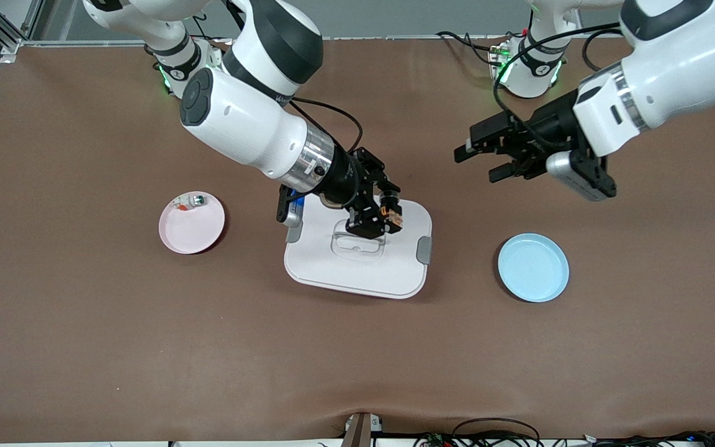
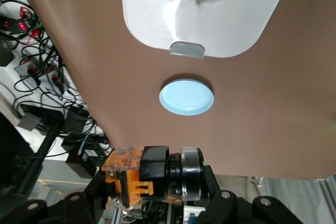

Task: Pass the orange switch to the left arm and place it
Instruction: 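Carry the switch over the white box toward the left gripper, then close the left gripper on the switch held by the right gripper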

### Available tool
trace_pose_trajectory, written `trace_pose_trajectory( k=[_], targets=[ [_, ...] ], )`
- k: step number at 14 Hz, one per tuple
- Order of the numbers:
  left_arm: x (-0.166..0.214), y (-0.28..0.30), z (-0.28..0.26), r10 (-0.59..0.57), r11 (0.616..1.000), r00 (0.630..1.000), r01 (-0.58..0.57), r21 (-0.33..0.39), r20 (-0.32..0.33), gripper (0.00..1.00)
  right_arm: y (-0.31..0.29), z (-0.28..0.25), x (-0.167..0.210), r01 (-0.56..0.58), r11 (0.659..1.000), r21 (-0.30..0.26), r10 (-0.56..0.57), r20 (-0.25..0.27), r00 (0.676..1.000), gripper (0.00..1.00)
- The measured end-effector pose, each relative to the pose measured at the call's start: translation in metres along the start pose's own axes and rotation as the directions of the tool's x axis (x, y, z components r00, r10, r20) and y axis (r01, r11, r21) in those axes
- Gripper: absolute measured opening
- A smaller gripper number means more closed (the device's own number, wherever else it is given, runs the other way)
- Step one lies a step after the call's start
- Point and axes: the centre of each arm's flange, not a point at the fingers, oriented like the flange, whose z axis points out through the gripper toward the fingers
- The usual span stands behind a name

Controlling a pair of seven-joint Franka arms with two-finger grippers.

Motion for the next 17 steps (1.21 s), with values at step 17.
trace_pose_trajectory(
  k=[17],
  targets=[
    [0.025, 0.012, 0.039, 0.011, 0.999, 0.997, -0.014, -0.042, -0.071, 0.89, 0.008, -0.01, -0.035, -0.083, 0.995, 0.062, 0.076, 0.096, 0.992, 0.73]
  ],
)
